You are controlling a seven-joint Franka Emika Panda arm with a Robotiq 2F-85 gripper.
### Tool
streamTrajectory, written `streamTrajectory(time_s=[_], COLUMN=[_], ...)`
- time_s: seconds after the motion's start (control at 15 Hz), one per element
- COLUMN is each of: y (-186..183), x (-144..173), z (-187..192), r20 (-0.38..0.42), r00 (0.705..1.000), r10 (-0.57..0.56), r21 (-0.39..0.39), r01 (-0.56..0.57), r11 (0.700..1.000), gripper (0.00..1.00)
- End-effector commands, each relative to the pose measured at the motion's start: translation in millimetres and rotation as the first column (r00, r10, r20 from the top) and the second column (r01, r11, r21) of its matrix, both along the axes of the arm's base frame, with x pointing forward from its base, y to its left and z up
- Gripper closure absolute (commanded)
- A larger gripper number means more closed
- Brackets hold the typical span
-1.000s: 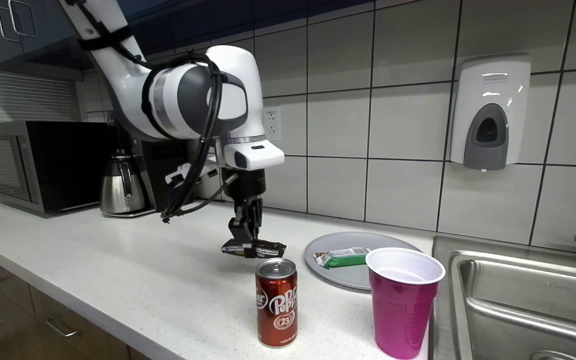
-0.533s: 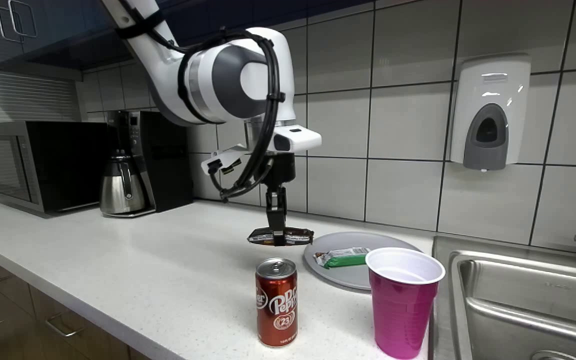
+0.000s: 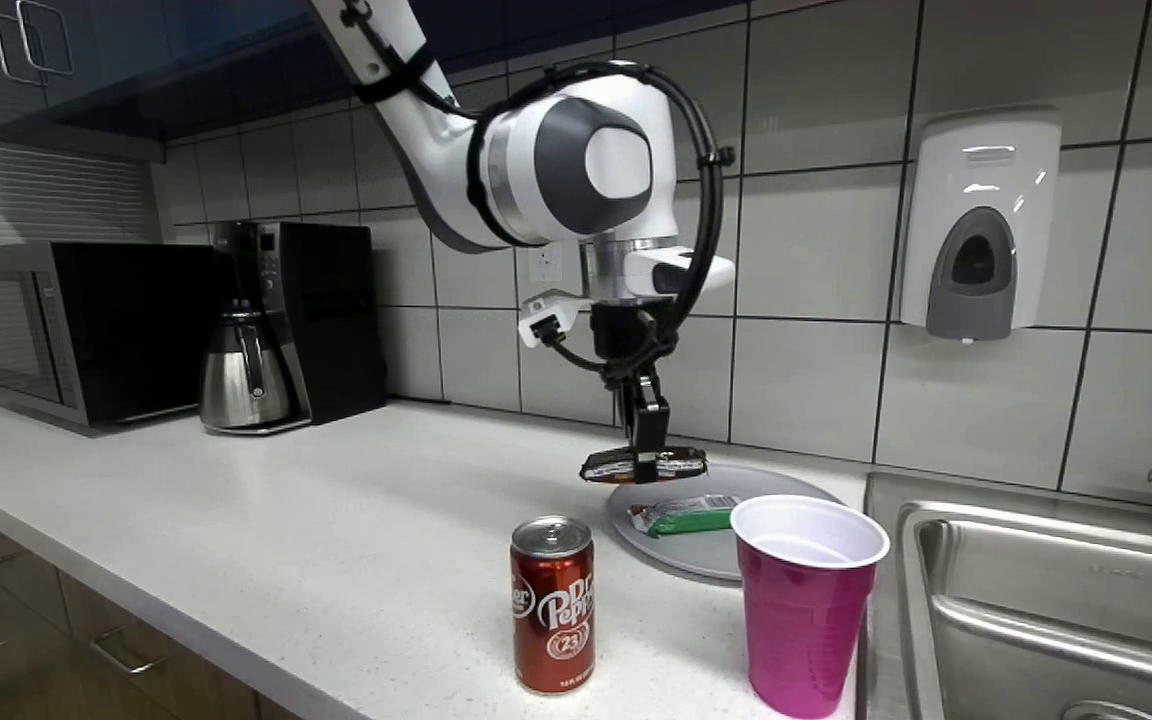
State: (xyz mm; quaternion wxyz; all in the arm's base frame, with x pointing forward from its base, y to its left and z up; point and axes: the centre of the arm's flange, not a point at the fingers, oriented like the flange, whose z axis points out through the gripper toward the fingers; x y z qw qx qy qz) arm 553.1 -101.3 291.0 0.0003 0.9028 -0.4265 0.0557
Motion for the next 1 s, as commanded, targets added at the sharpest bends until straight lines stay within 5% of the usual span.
streamTrajectory(time_s=[0.0, 0.93], y=[-25.8, -75.7], x=[40.4, 103.3], z=[-2.9, -16.4], r20=[-0.025, -0.007], r00=[0.999, 0.998], r10=[0.044, 0.061], r21=[-0.01, -0.052], r01=[-0.045, -0.062], r11=[0.999, 0.997], gripper=[0.96, 0.96])
